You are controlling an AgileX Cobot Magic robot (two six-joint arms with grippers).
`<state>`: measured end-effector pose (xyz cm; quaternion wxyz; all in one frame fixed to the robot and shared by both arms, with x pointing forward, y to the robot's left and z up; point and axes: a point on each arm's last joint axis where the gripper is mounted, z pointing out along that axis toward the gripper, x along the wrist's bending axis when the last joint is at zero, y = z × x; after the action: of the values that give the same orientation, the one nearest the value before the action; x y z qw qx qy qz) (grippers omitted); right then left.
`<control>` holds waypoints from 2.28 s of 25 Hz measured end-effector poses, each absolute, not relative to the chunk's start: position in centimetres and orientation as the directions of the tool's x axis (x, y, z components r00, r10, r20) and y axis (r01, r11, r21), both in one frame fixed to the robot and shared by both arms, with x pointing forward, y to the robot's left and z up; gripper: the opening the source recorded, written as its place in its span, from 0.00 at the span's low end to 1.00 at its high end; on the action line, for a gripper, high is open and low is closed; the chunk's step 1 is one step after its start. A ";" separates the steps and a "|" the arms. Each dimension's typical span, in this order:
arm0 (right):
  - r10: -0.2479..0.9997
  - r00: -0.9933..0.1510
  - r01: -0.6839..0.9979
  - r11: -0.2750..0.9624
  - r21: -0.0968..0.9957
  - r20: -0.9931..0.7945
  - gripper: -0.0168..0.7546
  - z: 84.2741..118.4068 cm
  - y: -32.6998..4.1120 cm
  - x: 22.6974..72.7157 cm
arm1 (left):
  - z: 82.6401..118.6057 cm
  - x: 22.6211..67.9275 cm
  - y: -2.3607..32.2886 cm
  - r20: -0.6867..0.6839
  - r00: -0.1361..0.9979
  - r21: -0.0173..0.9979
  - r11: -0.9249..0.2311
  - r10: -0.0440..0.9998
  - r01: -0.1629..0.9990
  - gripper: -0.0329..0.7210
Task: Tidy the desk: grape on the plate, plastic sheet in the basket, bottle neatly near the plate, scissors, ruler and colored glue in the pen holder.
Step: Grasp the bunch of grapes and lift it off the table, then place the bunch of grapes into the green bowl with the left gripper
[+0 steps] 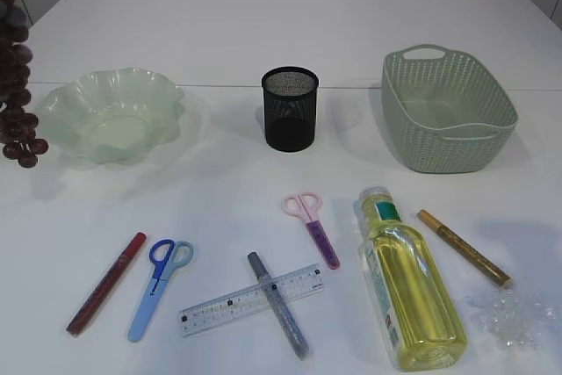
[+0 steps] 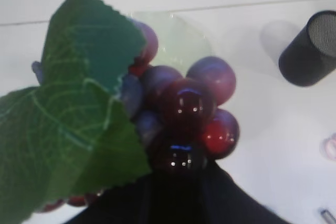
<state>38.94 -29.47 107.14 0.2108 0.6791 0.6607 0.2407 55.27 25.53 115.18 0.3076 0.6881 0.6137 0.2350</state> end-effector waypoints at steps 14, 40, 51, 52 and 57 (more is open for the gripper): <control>0.999 0.013 0.819 -0.038 0.572 0.047 0.66 106.6 -29.5 39.5 | 111.6 66.8 24.1 -0.048 0.133 0.766 -0.048 0.990 0.641 0.19; 0.999 0.018 0.867 -0.040 0.496 0.050 0.66 105.2 -29.4 40.8 | 99.2 71.3 23.7 0.000 0.134 0.520 -0.115 0.991 0.846 0.81; 0.993 0.029 0.888 -0.079 0.453 0.117 0.66 105.0 -28.9 40.5 | 104.7 67.5 24.2 0.000 0.134 0.412 -0.122 0.991 0.903 0.69; 0.992 0.029 0.891 -0.079 0.447 0.119 0.66 105.1 -28.9 40.5 | 105.2 67.1 24.3 0.000 0.134 0.402 -0.123 0.991 0.908 0.67; 0.993 0.019 0.907 -0.067 0.415 0.118 0.66 106.0 -28.8 40.3 | 105.4 64.6 24.6 0.003 0.141 0.354 -0.133 0.990 0.926 0.65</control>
<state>40.27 -28.83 106.03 0.1119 0.7050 0.6738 0.1908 64.60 24.63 105.40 0.1353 0.7430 0.6445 0.1190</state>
